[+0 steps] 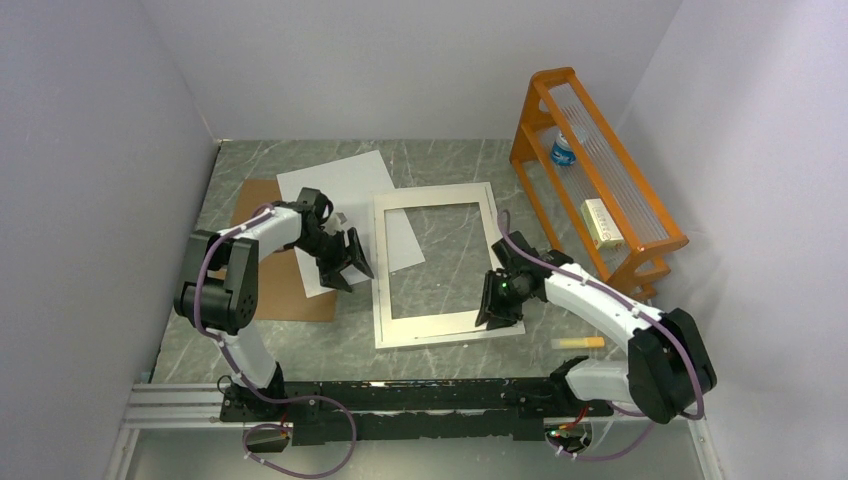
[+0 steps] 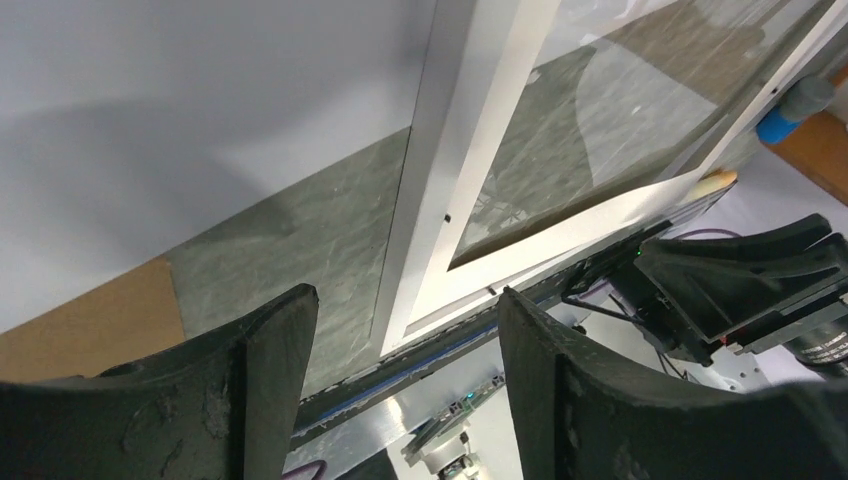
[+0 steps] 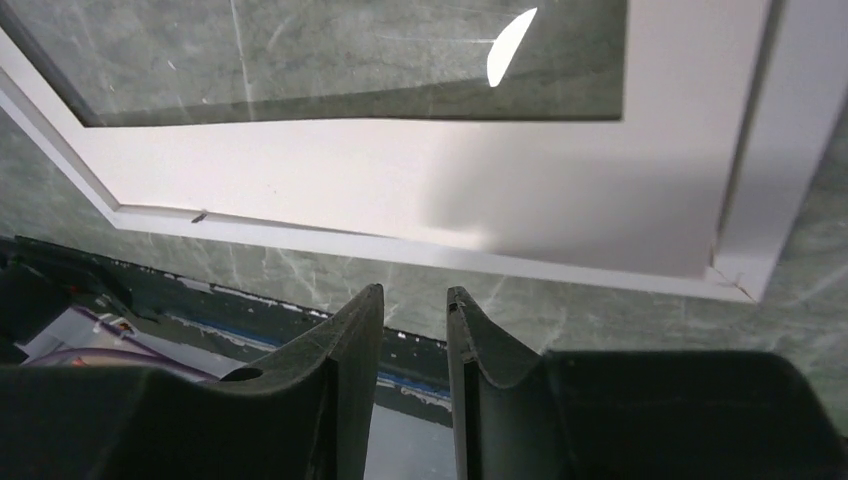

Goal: Put the photo into the frame
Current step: Place the photo frame item in the photo frame.

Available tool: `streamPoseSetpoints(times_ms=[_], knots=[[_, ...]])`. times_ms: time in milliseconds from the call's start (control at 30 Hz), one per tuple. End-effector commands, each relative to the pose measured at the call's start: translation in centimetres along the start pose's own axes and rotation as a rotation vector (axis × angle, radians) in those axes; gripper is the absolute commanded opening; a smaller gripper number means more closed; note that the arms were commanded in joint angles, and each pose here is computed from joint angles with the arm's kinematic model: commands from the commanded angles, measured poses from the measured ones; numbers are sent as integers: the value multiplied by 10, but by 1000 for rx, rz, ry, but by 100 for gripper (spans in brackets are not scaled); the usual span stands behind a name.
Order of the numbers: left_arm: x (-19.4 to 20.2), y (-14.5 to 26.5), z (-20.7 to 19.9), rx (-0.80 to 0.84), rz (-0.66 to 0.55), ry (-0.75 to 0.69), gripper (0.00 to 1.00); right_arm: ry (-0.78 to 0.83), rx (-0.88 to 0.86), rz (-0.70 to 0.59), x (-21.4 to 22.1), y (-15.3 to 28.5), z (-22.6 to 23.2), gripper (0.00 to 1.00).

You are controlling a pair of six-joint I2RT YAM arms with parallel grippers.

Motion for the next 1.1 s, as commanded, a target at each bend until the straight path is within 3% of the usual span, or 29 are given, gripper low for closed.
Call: streamPoseSetpoints(times_ms=[0,700,933,1067], knots=[[7,1,-5,2,-40,-26,71,20,-10,-40,-4,-12,12,33],[16,-13,-3,-27,11,-35,72,155,1,-150,-3,-42,17,36],[16,-12,-5,-32,-1,-51,72,163,-2,-172,-1,-33,19,37],[11,2,-13,-62,-56,-87,73,157,-25,-265,-8,-8,32,39]])
Point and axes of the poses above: each gripper's point midway between its finger pads, its own y axis back along the fingers, its own z axis along the line the jaws close on, x = y × z, the point moved 10 cm from there along y, back along the fingers, and after that the axes turned 10 degrees about -y, right-handed, at the moved point
